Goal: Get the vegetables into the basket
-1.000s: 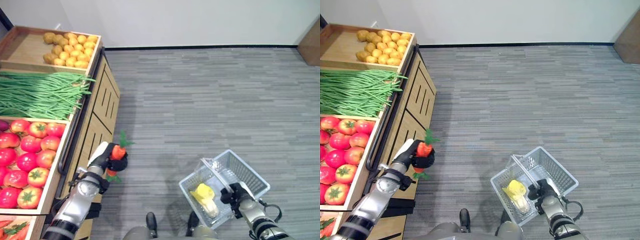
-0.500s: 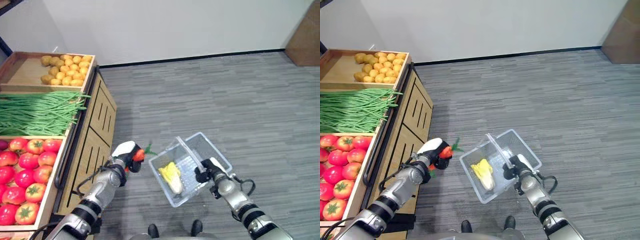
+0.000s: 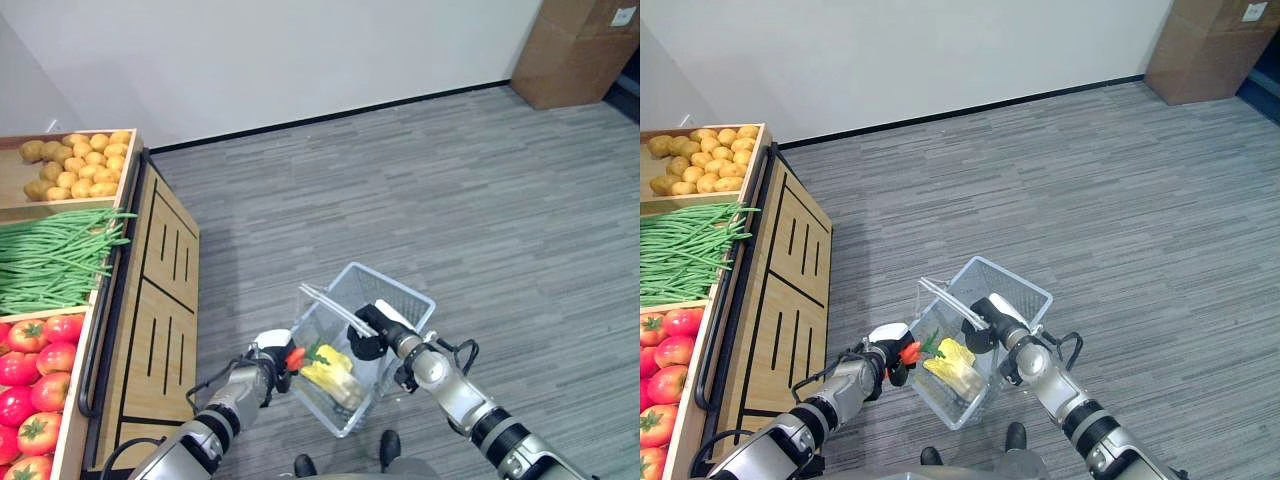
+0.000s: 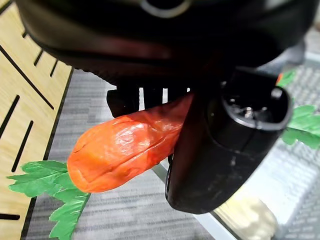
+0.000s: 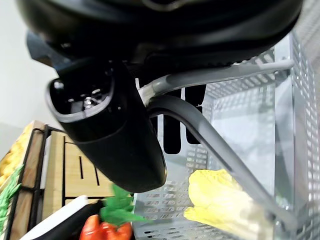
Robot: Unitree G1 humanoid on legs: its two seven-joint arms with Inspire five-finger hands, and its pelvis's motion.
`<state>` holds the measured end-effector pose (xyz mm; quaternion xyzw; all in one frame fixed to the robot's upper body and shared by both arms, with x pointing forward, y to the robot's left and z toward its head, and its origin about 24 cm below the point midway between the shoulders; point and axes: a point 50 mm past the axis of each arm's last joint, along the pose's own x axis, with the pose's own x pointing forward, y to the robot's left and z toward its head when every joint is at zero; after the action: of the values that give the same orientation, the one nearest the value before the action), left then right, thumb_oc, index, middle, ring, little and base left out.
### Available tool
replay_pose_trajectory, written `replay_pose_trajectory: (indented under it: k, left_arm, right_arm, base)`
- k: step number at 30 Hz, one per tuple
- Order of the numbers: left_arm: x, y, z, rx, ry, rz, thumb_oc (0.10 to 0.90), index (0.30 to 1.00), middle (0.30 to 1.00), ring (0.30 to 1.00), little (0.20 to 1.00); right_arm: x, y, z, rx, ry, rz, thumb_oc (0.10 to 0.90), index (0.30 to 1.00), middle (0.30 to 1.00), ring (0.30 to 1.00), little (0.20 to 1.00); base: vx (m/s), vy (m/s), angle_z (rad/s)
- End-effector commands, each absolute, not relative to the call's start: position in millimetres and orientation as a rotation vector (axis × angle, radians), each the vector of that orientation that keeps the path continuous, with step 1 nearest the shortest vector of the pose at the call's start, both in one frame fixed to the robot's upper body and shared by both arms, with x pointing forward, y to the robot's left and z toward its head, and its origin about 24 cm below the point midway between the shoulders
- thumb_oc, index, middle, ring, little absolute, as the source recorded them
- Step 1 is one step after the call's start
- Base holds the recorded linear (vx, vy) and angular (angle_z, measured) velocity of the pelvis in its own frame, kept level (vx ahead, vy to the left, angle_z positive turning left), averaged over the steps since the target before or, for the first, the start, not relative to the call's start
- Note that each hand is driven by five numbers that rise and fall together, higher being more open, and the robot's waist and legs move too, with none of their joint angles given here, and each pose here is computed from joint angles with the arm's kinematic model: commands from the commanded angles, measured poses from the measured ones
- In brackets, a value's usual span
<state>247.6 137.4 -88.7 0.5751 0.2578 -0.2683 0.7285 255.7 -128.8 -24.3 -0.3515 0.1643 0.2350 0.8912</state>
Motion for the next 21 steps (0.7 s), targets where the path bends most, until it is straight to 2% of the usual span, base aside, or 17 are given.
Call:
replay_pose_trajectory:
  k: [1, 2, 12, 14, 15, 16, 17, 21]
  left_arm:
    - [289.3, 136.3, -62.6, 1.422, 0.454, -0.509, 0.4, 0.3, 0.3, 0.3, 0.3]
    - [278.2, 160.9, -69.3, 1.427, 0.495, -0.506, 0.4, 0.3, 0.3, 0.3, 0.3]
    - [273.7, 153.9, -61.7, 1.496, 0.378, -0.62, 0.4, 0.3, 0.3, 0.3, 0.3]
    - [282.6, 146.8, -47.7, 1.536, 0.286, -0.638, 0.4, 0.3, 0.3, 0.3, 0.3]
    - [291.2, 99.7, -34.1, 1.542, 0.141, -0.725, 0.4, 0.3, 0.3, 0.3, 0.3]
    - [292.0, 97.6, -33.8, 1.542, 0.137, -0.724, 0.4, 0.3, 0.3, 0.3, 0.3]
    - [302.3, 74.9, -19.5, 1.621, 0.018, -0.728, 0.4, 0.3, 0.3, 0.3, 0.3]
    - [303.8, 66.3, -16.0, 1.685, -0.049, -0.772, 0.4, 0.3, 0.3, 0.3, 0.3]
  right_arm:
    - [281.3, -62.5, 61.8, -0.492, -0.136, 0.576, 0.4, 0.3, 0.3, 0.3, 0.3]
    - [281.7, -63.0, 82.3, -0.491, -0.221, 0.574, 0.4, 0.3, 0.3, 0.3, 0.3]
    - [263.0, -46.5, 94.4, -0.283, -0.236, 0.737, 0.4, 0.3, 0.3, 0.3, 0.3]
    - [260.5, -44.2, 95.7, -0.259, -0.23, 0.781, 0.4, 0.3, 0.3, 0.3, 0.3]
    - [257.7, -35.9, 91.4, -0.262, -0.211, 0.828, 0.4, 0.3, 0.3, 0.3, 0.3]
    - [258.7, -36.8, 91.7, -0.265, -0.212, 0.825, 0.4, 0.3, 0.3, 0.3, 0.3]
    - [258.4, -35.5, 81.9, -0.254, -0.151, 0.848, 0.4, 0.3, 0.3, 0.3, 0.3]
    - [261.9, -40.5, 84.0, -0.202, -0.129, 0.835, 0.4, 0.3, 0.3, 0.3, 0.3]
  base:
    - [0.0, -0.047, -0.28]
    - [0.0, -0.037, -0.21]
    - [0.0, -0.011, -0.04]
    - [0.0, -0.015, -0.05]
    - [0.0, -0.011, -0.05]
    - [-0.01, -0.041, -0.04]
    - [-0.01, -0.032, -0.03]
    - [0.02, -0.022, -0.1]
